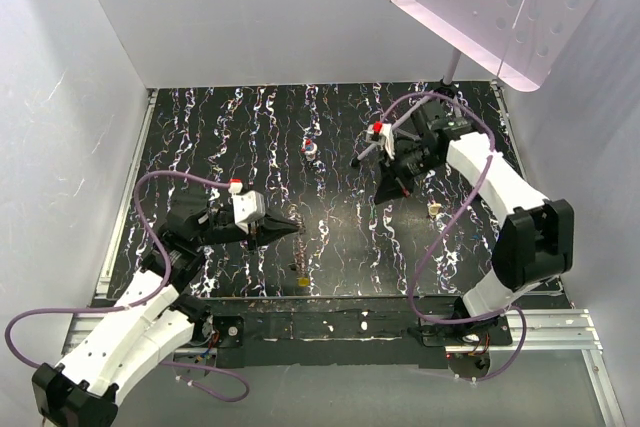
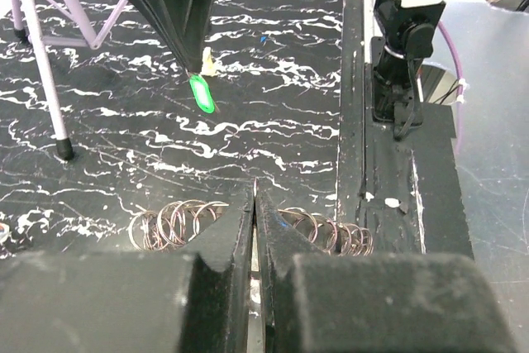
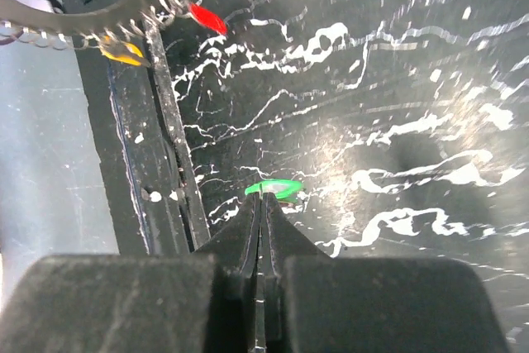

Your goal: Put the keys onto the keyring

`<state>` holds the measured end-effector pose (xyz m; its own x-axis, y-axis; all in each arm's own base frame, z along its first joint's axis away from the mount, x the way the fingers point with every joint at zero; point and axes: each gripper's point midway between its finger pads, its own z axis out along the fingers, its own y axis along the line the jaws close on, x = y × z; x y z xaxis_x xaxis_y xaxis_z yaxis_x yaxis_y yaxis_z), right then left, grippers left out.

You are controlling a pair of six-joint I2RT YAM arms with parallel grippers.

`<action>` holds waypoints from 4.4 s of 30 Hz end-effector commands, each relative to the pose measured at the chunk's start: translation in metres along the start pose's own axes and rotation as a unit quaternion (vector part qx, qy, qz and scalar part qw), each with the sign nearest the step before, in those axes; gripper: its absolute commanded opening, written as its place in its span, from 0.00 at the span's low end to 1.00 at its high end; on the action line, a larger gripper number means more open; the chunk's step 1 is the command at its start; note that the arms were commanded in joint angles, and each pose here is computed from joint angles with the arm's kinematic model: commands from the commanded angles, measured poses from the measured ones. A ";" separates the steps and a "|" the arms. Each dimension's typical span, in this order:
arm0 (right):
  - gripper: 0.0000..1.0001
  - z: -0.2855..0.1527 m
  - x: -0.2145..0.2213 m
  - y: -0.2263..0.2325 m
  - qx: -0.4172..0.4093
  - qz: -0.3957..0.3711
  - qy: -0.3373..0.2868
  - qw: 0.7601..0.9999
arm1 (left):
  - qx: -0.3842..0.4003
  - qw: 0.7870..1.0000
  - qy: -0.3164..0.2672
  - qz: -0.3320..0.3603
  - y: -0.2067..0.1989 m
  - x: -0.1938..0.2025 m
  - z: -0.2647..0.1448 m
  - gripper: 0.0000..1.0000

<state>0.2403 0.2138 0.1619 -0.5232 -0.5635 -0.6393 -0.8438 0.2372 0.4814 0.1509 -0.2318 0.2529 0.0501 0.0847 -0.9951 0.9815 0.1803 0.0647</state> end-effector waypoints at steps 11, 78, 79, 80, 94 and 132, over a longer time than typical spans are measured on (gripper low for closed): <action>0.01 -0.074 -0.075 0.121 0.027 -0.405 -0.052 0.912 | 0.036 0.991 -0.120 0.055 0.020 -0.090 0.023 0.00; 0.01 -0.009 -0.134 0.191 0.105 -0.473 -0.308 0.819 | -0.001 0.966 -0.257 0.019 0.020 -0.082 0.013 0.00; 0.01 -0.011 -0.136 0.191 0.107 -0.473 -0.311 0.817 | -0.001 0.966 -0.258 0.018 0.020 -0.082 0.013 0.00; 0.01 -0.009 -0.136 0.191 0.106 -0.471 -0.311 0.819 | -0.001 0.966 -0.257 0.018 0.020 -0.082 0.014 0.00; 0.01 -0.002 -0.134 0.190 0.103 -0.461 -0.308 0.826 | 0.002 0.966 -0.258 0.015 0.019 -0.082 0.014 0.00; 0.01 -0.008 -0.135 0.201 0.083 -0.433 -0.321 0.838 | 0.025 0.967 -0.251 0.045 0.011 -0.079 0.015 0.00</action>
<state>0.1474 0.3314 0.3223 0.3563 -0.1265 -0.9258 -0.9268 0.0779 -0.3673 0.1619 -0.2535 0.3251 0.1545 -0.3752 -0.9140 0.9849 0.1318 0.1124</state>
